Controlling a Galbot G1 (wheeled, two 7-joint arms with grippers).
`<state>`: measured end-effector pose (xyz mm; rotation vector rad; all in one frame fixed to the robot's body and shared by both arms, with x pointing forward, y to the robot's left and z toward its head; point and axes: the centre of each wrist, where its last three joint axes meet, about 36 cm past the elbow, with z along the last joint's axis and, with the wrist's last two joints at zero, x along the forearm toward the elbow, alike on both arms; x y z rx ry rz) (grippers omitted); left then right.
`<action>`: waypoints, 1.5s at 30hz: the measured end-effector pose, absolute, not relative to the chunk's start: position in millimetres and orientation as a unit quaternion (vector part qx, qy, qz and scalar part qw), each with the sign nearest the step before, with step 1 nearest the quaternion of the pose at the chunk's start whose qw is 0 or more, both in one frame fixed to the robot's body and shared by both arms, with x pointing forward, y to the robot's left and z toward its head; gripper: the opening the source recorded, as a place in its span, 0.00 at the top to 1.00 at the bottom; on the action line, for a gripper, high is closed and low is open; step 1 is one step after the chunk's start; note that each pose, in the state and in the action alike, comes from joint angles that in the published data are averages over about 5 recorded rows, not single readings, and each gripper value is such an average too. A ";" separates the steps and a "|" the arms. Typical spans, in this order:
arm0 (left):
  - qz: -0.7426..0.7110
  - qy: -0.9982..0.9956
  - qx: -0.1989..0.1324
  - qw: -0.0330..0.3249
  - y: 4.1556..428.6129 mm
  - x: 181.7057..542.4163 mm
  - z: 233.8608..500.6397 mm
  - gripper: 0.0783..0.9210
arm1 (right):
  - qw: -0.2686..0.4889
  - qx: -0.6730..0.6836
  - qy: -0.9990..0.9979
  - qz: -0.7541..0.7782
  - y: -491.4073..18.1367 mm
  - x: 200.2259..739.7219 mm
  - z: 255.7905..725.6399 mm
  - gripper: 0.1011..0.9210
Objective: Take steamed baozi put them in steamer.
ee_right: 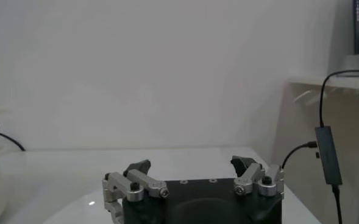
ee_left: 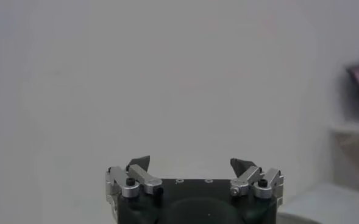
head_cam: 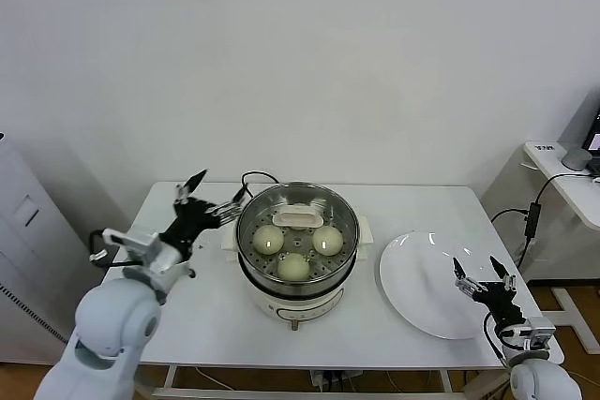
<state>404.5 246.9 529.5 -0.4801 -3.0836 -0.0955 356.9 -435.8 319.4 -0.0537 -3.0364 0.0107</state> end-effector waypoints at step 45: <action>-0.006 -0.993 -0.009 0.119 325.0 422.9 382.4 0.12 | 0.078 -0.028 -0.997 0.007 -417.8 349.4 327.0 0.12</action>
